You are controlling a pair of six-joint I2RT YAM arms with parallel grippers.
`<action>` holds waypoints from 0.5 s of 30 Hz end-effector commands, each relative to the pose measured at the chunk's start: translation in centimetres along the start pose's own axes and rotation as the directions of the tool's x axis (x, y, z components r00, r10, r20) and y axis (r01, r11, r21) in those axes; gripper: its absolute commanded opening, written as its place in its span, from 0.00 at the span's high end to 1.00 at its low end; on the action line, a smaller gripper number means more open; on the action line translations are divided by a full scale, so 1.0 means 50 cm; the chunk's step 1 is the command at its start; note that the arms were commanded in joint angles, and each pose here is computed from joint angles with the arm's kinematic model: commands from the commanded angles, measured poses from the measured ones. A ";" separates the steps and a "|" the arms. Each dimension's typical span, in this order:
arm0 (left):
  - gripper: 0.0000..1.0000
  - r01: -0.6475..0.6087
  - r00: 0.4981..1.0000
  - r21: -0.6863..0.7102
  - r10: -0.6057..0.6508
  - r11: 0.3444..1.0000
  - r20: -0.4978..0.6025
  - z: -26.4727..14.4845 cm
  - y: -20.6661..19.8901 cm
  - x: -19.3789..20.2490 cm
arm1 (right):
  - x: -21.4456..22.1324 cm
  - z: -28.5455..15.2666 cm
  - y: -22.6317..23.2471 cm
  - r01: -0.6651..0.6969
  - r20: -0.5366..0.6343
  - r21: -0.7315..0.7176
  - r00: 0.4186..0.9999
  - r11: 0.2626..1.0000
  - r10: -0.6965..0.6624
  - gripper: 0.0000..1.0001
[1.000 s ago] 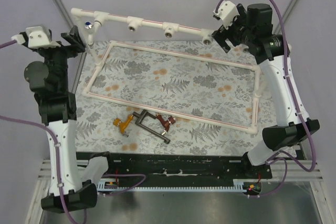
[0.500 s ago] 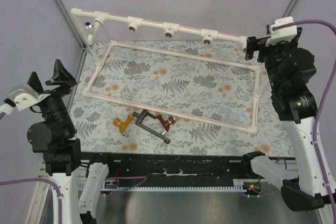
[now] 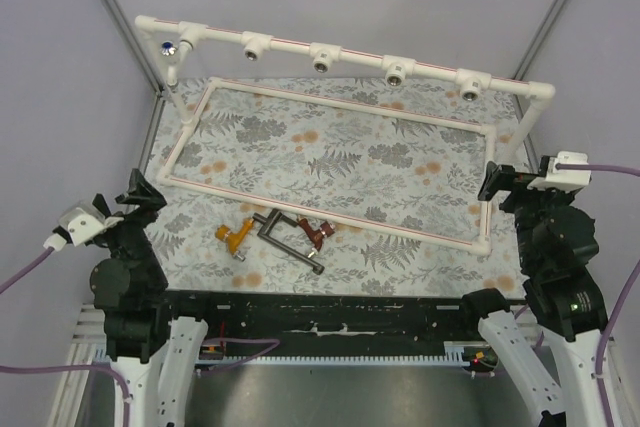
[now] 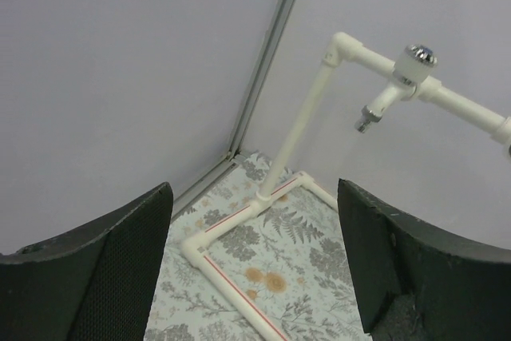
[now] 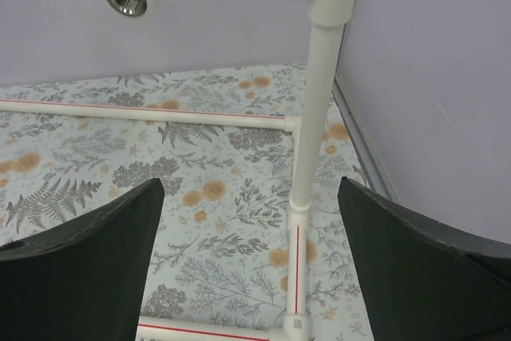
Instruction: Install the water faucets
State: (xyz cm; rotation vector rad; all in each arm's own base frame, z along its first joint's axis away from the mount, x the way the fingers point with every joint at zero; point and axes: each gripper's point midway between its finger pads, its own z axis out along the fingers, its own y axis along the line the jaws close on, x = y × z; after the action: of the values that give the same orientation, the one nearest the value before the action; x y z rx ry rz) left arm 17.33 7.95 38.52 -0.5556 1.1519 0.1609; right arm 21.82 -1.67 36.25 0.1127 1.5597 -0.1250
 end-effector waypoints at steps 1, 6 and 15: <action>0.12 -0.069 0.994 -0.039 0.065 0.997 -0.083 -0.028 0.041 0.068 | 0.044 -0.028 -0.003 -0.038 -0.049 -0.008 0.998 0.999 0.038 0.02; 0.12 -0.081 0.990 -0.041 0.075 0.996 -0.120 -0.057 0.064 0.106 | 0.091 -0.049 -0.017 -0.016 -0.037 0.004 0.999 1.000 0.016 0.02; 0.12 -0.069 0.980 -0.025 0.063 0.997 -0.188 -0.082 0.079 0.199 | 0.123 -0.060 -0.032 -0.013 -0.039 0.035 0.999 0.999 0.015 0.02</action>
State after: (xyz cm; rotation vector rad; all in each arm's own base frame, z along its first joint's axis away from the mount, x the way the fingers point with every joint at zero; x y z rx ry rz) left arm 17.09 7.94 28.13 -0.5428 1.3532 0.2247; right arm 18.76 -2.37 30.12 0.1252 1.6132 -0.1249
